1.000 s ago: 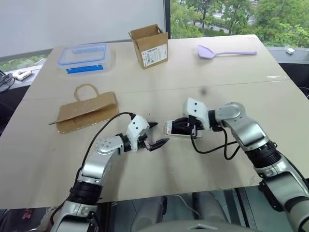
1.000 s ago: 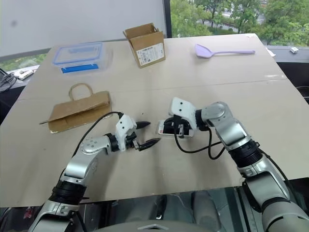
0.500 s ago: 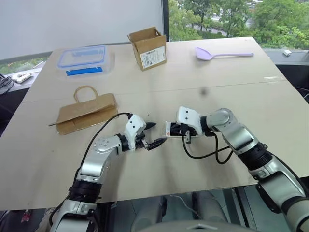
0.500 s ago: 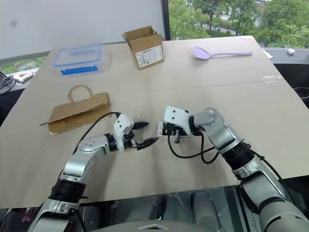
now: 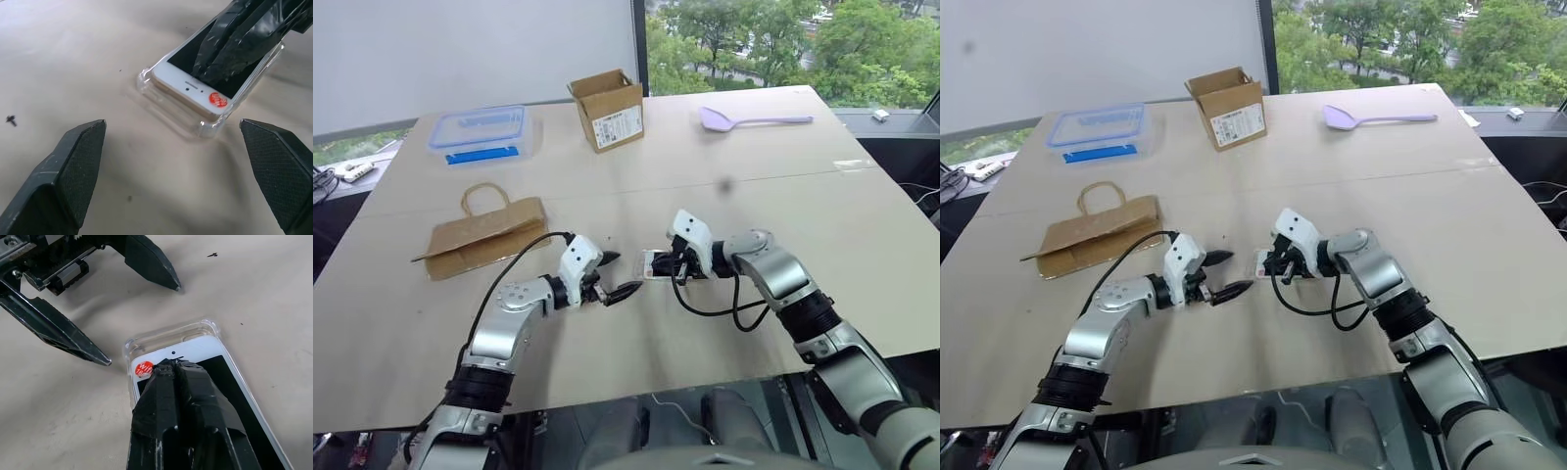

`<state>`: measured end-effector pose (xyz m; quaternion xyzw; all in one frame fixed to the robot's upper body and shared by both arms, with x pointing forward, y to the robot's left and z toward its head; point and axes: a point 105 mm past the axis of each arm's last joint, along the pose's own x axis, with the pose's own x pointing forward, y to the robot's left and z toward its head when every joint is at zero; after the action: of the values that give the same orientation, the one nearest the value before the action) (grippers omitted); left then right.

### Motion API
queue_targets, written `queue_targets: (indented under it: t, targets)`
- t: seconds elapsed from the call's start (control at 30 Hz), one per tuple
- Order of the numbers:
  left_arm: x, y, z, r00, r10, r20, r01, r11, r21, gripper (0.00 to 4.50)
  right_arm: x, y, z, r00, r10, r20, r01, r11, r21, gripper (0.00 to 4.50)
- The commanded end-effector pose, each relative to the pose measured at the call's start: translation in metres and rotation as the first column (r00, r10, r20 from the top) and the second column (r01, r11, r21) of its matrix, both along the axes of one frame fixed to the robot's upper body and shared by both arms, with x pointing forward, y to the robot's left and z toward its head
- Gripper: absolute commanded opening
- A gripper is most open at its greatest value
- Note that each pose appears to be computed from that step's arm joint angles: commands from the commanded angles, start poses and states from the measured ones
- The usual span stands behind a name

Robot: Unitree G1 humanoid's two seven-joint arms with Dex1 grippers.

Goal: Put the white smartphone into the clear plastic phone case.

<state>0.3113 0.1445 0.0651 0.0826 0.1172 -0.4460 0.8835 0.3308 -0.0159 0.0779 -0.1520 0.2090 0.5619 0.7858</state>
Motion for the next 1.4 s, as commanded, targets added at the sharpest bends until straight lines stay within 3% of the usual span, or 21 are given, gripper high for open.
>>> queue_targets:
  t: [0.03, 0.23, 0.37, 0.67, 0.9, 1.4]
  targets:
    - [0.005, 0.021, 0.018, 0.997, 0.063, 0.038, -0.062, 0.998, -0.014, 4.5, -0.001, -0.013, 0.01, 0.993, -0.072, 0.095, 0.067, 0.996, 0.056, 0.08]
    - [0.011, 0.045, 0.026, 0.992, 0.12, 0.033, -0.12, 0.993, -0.013, 4.5, -0.017, -0.02, 0.066, 0.967, -0.078, 0.241, 0.032, 0.981, 0.189, 0.08]
    - [0.023, 0.039, 0.027, 0.991, 0.114, 0.07, -0.116, 0.993, 0.034, 4.5, -0.021, -0.038, 0.083, 0.943, -0.151, 0.296, 0.095, 0.976, 0.195, 0.08]
    - [0.027, 0.004, 0.02, 0.993, 0.021, 0.116, -0.034, 0.993, 0.114, 4.5, -0.038, -0.108, 0.053, 0.915, -0.253, 0.316, 0.294, 0.951, -0.092, 0.08]
    - [0.025, -0.004, 0.012, 0.995, -0.021, 0.099, 0.008, 0.991, 0.131, 4.5, -0.037, -0.091, 0.021, 0.937, -0.147, 0.318, 0.228, 0.945, -0.234, 0.08]
    - [0.017, -0.033, 0.015, 0.988, -0.11, 0.103, 0.099, 0.989, 0.109, 4.5, -0.032, -0.064, 0.021, 0.9, 0.084, 0.428, 0.069, 0.941, -0.33, 0.08]
